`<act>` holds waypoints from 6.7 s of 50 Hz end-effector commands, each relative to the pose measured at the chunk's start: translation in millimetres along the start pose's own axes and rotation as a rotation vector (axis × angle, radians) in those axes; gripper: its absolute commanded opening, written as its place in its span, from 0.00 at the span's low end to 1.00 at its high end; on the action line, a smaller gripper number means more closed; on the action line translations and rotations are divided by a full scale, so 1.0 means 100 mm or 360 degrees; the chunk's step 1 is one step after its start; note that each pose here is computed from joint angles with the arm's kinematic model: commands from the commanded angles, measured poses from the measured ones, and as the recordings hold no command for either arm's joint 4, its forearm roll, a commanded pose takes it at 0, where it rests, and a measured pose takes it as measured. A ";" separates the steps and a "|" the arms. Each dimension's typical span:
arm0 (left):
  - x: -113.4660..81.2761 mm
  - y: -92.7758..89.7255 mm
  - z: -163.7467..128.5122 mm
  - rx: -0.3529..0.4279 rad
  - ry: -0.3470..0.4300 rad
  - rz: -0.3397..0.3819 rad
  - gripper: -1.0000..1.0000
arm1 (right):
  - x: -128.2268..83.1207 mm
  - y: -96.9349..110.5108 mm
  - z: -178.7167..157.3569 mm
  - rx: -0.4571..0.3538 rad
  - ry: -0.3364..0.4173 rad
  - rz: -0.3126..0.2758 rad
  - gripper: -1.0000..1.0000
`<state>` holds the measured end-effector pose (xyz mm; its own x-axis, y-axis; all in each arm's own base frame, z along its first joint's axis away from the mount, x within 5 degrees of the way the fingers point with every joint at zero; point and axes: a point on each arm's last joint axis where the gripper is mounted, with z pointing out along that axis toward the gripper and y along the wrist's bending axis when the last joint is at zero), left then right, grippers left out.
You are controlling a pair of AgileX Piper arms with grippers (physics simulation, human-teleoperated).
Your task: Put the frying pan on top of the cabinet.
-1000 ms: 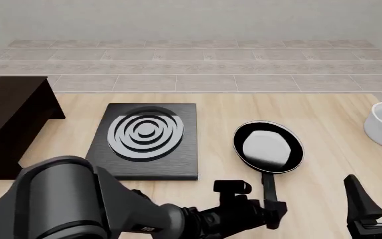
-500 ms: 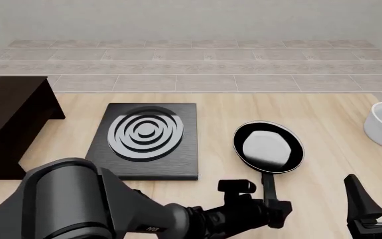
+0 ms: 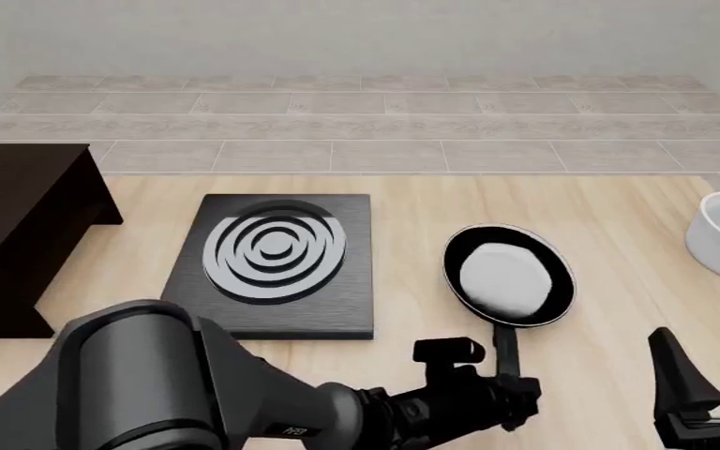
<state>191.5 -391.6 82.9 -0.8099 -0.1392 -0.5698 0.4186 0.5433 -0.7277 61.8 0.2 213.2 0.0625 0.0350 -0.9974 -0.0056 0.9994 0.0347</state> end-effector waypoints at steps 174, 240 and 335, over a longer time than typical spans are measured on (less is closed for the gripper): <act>-1.74 0.47 -4.15 -0.0137 -0.1972 -0.0701 0.00 | 0.00 0.01 0.00 -0.0029 0.0008 -0.0014 1.00; -1.36 0.65 -4.38 -0.0121 -0.2211 -0.0899 0.00 | 0.01 0.02 0.01 -0.0041 0.0016 -0.0024 1.00; -1.43 1.17 -4.29 -0.0246 -0.2285 -0.1071 0.00 | 0.01 0.02 0.04 -0.0044 0.0031 -0.0036 1.00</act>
<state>175.2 43.9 234.8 0.2489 -0.9637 -0.0968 0.0016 0.1003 -0.9950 65.4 2.1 212.8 0.0446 0.0132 -0.9989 -0.0319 0.9994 0.0117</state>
